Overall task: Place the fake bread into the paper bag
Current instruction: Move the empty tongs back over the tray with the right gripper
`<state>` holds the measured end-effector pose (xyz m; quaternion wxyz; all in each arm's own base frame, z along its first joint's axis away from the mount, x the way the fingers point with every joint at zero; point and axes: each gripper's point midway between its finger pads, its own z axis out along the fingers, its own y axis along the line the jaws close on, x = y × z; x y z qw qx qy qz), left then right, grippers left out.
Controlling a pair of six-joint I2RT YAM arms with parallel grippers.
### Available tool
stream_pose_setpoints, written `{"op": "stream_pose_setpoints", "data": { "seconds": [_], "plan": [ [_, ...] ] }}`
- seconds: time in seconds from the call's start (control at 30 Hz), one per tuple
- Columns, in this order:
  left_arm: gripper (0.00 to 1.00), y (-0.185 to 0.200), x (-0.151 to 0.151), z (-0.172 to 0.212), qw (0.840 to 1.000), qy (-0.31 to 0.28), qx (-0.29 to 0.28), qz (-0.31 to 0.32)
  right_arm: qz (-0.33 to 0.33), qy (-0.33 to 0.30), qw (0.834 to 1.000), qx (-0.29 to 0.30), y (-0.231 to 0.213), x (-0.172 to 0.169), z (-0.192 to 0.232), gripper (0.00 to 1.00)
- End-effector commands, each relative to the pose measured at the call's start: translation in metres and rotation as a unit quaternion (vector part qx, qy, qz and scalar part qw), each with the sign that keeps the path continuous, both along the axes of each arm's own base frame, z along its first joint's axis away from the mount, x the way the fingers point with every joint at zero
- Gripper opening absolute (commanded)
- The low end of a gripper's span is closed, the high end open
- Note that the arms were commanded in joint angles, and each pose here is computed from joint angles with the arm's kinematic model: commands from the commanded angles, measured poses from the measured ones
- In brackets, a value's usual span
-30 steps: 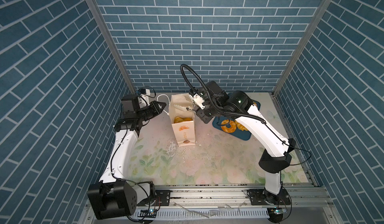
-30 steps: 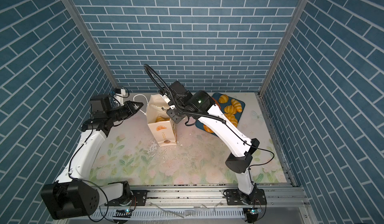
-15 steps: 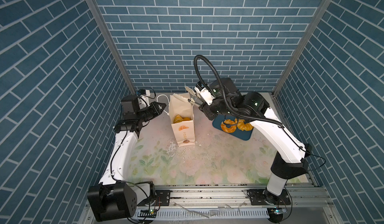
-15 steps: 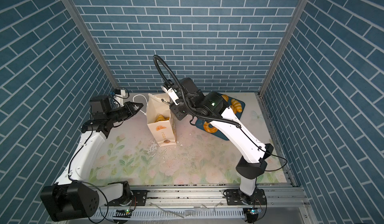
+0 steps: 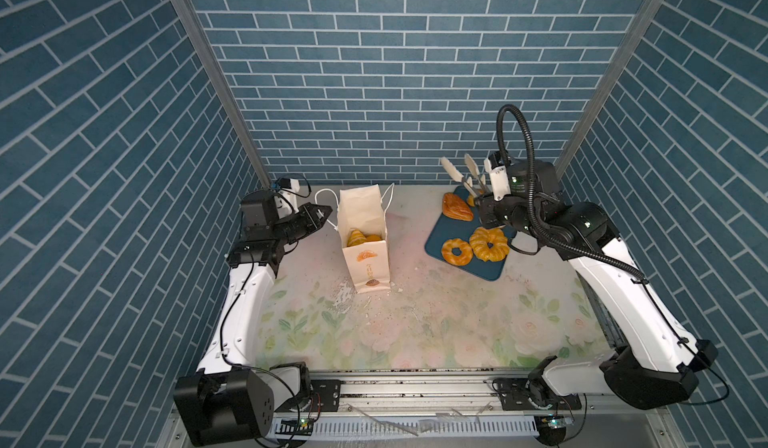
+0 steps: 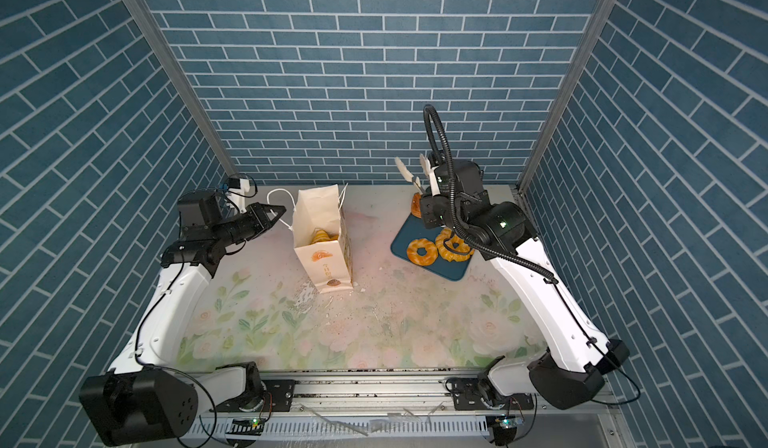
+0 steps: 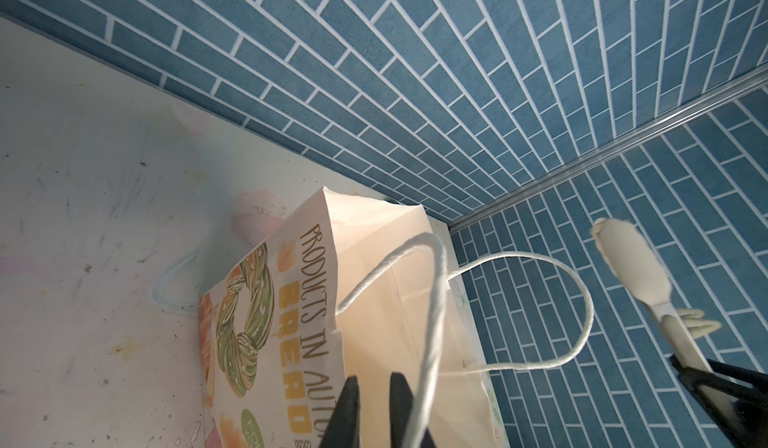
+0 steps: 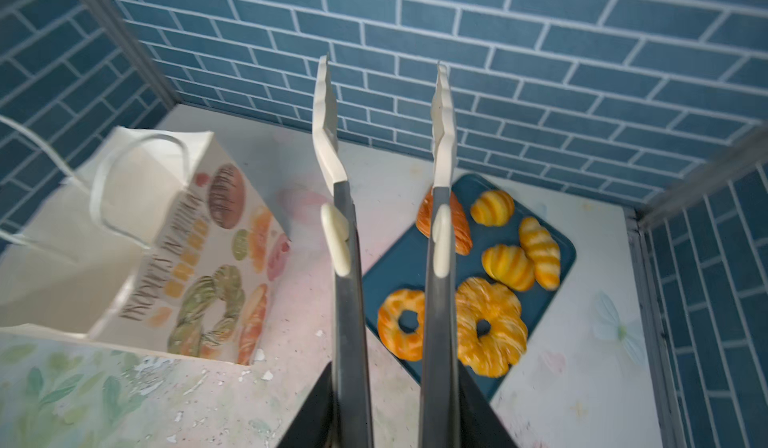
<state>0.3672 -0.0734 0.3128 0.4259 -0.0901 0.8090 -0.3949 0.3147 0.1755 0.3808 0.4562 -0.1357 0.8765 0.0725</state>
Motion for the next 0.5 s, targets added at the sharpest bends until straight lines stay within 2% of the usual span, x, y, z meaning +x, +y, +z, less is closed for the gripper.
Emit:
{"op": "stream_pose_setpoints", "data": {
  "seconds": [0.0, 0.1, 0.23, 0.47],
  "plan": [
    [0.17, -0.001, -0.002, 0.001, 1.000, -0.005, -0.004, -0.004, -0.055, 0.057, 0.997, 0.019, -0.018, 0.004, -0.035, 0.40],
    [0.17, -0.001, -0.002, 0.004, 1.000, -0.007, -0.003, -0.004, -0.066, 0.133, 0.989, -0.008, -0.025, 0.003, -0.084, 0.40],
    [0.17, -0.001, -0.003, 0.004, 1.000, -0.006, -0.001, -0.004, -0.079, 0.234, 0.968, -0.053, -0.031, -0.007, -0.134, 0.40],
    [0.17, 0.000, -0.002, 0.003, 1.000, -0.004, 0.001, -0.001, -0.102, 0.311, 0.943, -0.061, -0.034, -0.023, -0.169, 0.38]
  ]
}}
